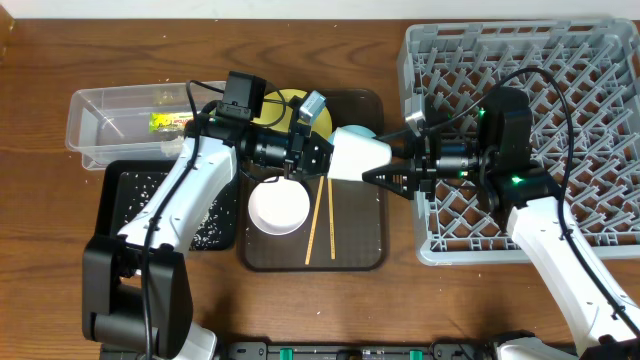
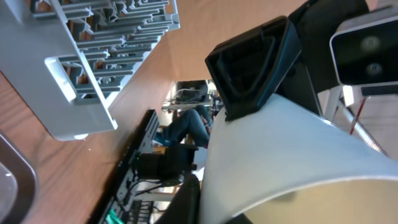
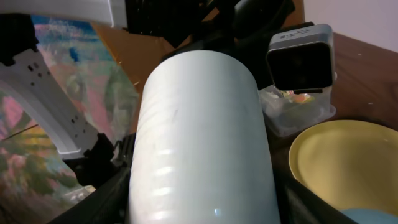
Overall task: Sort waste into correct bins and load items into the dishwasher rack
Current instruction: 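Place the cup upside down in the dish rack with the right gripper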
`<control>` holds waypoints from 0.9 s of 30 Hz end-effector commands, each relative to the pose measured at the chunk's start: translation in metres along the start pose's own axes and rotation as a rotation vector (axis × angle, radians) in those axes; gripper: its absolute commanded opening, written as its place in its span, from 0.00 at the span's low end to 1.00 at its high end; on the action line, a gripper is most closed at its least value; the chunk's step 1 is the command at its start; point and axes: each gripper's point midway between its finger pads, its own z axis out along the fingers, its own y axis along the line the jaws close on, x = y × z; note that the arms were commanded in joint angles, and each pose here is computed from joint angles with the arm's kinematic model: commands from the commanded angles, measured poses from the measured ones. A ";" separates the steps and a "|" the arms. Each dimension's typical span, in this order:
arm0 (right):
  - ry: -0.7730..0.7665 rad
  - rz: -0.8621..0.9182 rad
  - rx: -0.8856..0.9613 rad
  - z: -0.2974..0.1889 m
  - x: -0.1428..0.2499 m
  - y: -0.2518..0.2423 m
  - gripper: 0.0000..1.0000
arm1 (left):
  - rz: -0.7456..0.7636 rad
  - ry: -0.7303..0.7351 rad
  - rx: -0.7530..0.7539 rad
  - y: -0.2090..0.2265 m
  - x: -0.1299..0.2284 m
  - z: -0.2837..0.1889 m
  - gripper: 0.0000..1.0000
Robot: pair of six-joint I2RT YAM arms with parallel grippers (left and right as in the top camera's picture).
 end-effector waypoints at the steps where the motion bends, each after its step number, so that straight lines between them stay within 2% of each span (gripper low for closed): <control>1: 0.000 0.013 -0.046 0.002 -0.003 0.009 0.45 | 0.003 -0.019 -0.055 0.010 -0.003 0.000 0.27; 4: 0.011 0.044 -0.030 0.002 0.001 0.007 0.35 | -0.005 -0.086 -0.258 0.044 -0.014 -0.006 0.41; 7: 0.044 0.120 0.056 0.001 0.013 -0.007 0.27 | -0.046 -0.159 -0.519 0.087 -0.020 -0.025 0.46; 9: 0.083 0.181 0.160 -0.001 0.026 -0.022 0.14 | -0.073 -0.189 -0.651 0.106 -0.020 -0.040 0.47; 10: 0.104 0.208 0.214 -0.004 0.033 -0.030 0.02 | -0.082 -0.200 -0.705 0.113 -0.018 -0.049 0.47; 14: 0.181 0.285 0.388 -0.015 0.057 -0.053 0.01 | -0.078 -0.237 -0.887 0.121 -0.009 -0.086 0.47; 19: 0.234 0.329 0.560 -0.034 0.064 -0.065 0.01 | -0.076 -0.322 -1.103 0.107 0.008 -0.137 0.48; 27: 0.298 0.411 0.858 -0.086 0.035 -0.068 0.01 | -0.072 -0.388 -1.143 0.077 0.030 -0.157 0.48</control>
